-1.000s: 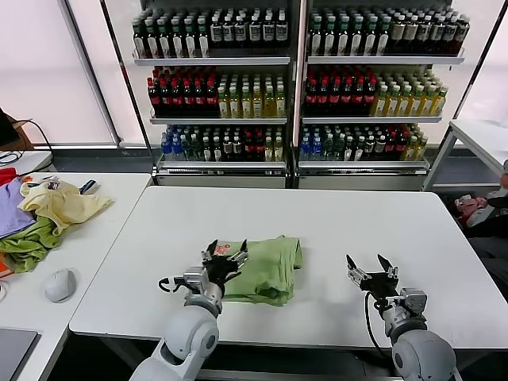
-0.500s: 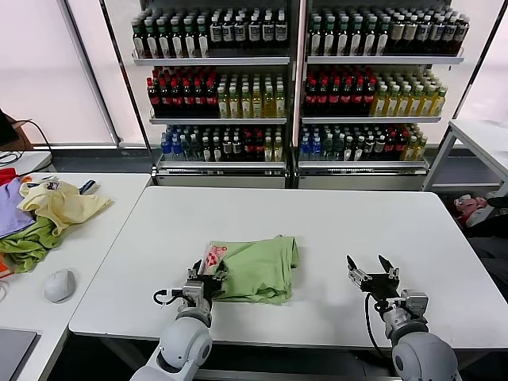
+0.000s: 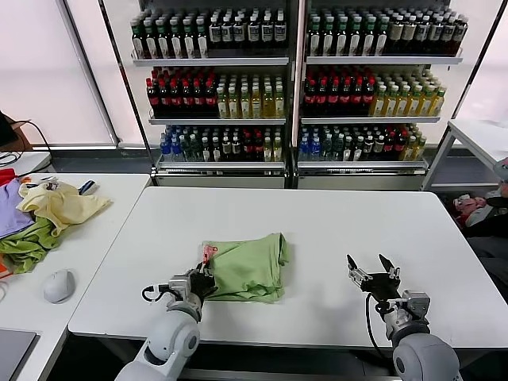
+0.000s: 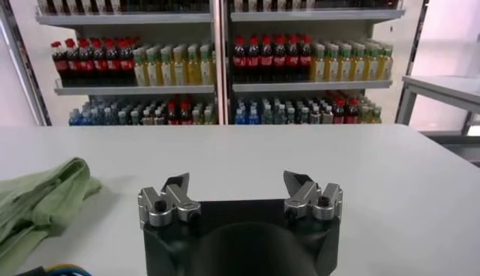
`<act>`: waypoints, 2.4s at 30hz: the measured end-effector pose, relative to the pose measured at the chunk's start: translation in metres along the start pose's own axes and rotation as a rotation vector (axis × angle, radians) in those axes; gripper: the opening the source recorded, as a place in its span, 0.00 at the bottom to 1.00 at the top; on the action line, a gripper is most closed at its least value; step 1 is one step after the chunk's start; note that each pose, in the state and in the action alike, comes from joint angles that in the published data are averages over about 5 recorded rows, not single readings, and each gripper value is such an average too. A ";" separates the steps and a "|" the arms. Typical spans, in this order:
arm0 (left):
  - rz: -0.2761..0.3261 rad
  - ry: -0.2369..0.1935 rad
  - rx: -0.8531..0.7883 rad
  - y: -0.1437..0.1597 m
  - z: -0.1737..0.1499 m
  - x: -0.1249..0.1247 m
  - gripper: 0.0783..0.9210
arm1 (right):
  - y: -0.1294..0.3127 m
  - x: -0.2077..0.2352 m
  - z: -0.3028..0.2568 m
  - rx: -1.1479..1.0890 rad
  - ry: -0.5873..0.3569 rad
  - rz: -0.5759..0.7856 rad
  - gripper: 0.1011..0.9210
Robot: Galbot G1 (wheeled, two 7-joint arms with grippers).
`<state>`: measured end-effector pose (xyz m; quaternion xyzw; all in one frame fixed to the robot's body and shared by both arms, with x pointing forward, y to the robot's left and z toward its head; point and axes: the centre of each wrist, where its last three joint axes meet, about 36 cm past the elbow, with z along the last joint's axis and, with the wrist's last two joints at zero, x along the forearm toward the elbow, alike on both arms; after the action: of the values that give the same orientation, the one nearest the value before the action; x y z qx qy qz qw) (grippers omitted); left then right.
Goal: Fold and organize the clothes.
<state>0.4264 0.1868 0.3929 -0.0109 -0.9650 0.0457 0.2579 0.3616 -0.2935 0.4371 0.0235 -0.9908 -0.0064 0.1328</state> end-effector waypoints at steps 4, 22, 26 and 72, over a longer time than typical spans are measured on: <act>0.006 0.002 0.093 0.019 -0.012 0.005 0.05 | -0.001 0.001 -0.002 0.002 -0.007 -0.001 0.88; 0.011 -0.214 0.286 0.131 -0.128 0.066 0.05 | 0.004 0.005 -0.007 -0.021 -0.033 -0.020 0.88; 0.042 -0.253 0.257 0.123 -0.140 0.079 0.05 | 0.005 0.007 -0.007 -0.019 -0.035 -0.024 0.88; 0.246 -0.340 0.008 -0.158 -0.018 -0.009 0.84 | 0.053 -0.044 -0.003 -0.069 -0.030 -0.051 0.88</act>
<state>0.4437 0.0306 0.4191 -0.1197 -0.9859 0.0818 0.0840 0.4025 -0.2386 0.4298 0.0440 -0.9910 -0.0443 0.1187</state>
